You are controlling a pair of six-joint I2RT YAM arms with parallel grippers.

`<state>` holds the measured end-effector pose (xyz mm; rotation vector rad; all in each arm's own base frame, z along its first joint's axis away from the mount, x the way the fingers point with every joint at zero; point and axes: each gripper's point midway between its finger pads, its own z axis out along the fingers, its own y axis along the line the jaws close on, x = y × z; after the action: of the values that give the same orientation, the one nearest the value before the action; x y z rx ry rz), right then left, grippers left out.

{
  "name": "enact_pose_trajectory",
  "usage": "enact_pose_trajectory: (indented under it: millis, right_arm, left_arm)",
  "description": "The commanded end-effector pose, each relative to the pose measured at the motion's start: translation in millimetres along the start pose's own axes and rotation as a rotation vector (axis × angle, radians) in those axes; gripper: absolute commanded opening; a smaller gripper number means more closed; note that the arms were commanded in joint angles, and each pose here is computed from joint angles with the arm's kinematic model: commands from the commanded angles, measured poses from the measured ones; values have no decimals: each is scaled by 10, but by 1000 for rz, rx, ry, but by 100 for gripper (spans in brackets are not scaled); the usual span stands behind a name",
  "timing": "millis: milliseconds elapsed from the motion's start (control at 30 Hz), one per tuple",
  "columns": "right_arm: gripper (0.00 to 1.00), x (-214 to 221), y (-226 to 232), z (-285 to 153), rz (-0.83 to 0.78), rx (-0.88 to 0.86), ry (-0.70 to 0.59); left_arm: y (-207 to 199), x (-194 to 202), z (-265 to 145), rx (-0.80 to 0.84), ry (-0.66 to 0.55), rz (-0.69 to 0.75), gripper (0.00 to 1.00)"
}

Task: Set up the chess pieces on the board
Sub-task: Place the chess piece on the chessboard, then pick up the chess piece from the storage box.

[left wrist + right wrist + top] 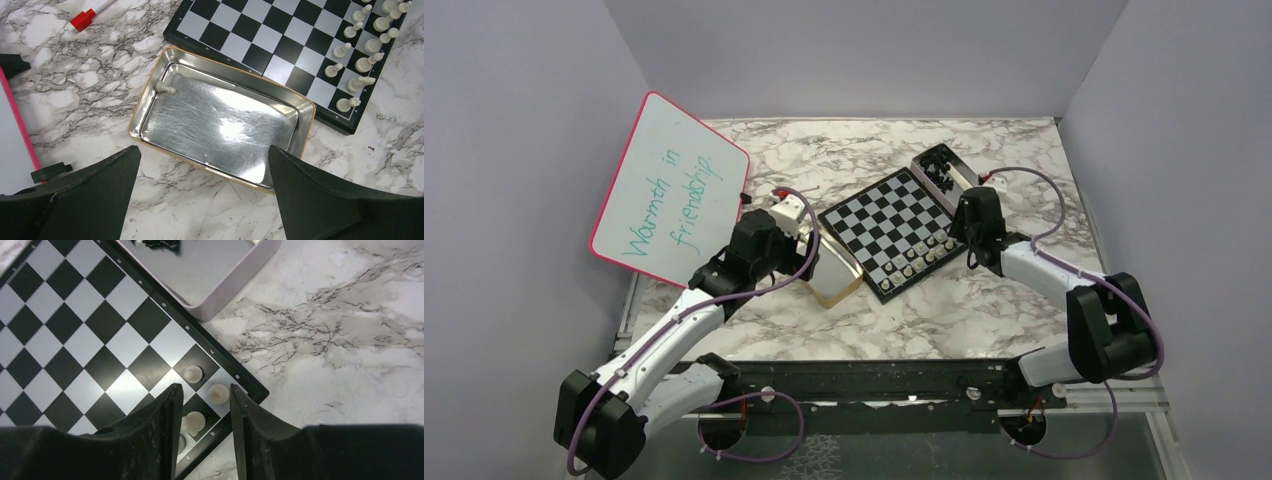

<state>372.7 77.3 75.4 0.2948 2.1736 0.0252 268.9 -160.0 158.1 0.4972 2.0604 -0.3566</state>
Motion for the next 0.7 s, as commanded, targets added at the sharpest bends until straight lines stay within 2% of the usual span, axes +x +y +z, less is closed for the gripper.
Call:
enact_pose_trajectory:
  millis: [0,133,267,433,533,667]
  right_arm:
    - [44,-247,-18,-198,11,7,-30]
    - [45,-392,30,-373,11,-36,-56]
    - [45,-517,199,-605,-11,-158,-70]
    - [52,-618,338,-976,-26,-304,-108]
    - [53,-695,401,-1201,-18,-389,-170]
    - [52,-753,464,-1440,-8,-469,-208]
  left_arm:
    - [44,-36,41,-27,1,-9,98]
    - [64,-19,70,-46,31,-34,96]
    - [144,17,104,-105,79,-73,91]
    - [288,99,189,-199,178,-82,83]
    - [358,132,280,-252,218,-101,73]
    - [412,61,412,-328,200,-219,58]
